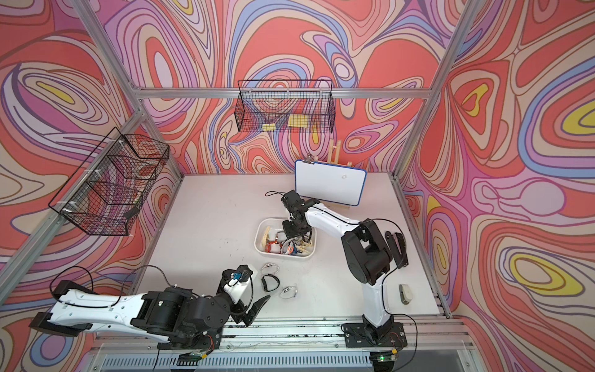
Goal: Put the watch into the storage box
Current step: Place the watch in the storage box, then pick up the watch at the center of the board.
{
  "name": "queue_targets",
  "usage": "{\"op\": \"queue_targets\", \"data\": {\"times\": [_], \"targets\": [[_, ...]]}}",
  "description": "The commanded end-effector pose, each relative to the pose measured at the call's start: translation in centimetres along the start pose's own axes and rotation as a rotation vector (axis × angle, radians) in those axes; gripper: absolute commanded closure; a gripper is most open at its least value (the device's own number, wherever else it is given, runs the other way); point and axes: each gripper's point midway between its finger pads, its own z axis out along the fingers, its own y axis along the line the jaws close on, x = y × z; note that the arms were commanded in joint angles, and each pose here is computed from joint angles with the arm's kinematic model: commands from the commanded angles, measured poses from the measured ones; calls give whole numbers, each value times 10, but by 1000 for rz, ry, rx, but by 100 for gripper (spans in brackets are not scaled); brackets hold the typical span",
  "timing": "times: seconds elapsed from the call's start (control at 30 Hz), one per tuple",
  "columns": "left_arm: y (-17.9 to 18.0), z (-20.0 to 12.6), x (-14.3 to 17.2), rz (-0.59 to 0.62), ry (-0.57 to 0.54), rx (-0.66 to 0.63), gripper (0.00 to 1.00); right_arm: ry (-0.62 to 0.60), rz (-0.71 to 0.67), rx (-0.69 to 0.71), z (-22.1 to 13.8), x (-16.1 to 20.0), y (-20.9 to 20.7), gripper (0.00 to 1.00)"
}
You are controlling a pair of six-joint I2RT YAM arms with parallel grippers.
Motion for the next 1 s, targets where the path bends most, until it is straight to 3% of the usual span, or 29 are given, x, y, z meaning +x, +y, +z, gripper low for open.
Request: {"op": "queue_targets", "data": {"times": [0.0, 0.13, 0.23, 0.33, 0.5, 0.6, 0.73, 0.97], "targets": [[9, -2, 6, -12, -10, -26, 0, -118, -2, -82, -45, -14, 16, 32], [24, -2, 18, -43, 8, -80, 0, -191, -2, -111, -89, -4, 20, 3], [34, 4, 33, -100, 77, -115, 0, -234, -4, -153, -120, 15, 25, 2], [44, 18, 59, -175, 215, -153, 0, -237, 5, -240, -142, 48, 33, 2], [53, 37, 90, -240, 363, -228, 0, -193, 31, -330, -152, 117, 51, 2], [39, 47, 88, -266, 356, -164, 1, -164, 60, -323, -148, 155, 60, 2], [0, 66, 83, -321, 340, 18, 10, -167, 186, -312, -146, 186, 51, 2], [-29, 94, 97, -268, 431, 86, 18, -145, 254, -377, -152, 228, 45, 2]]}}
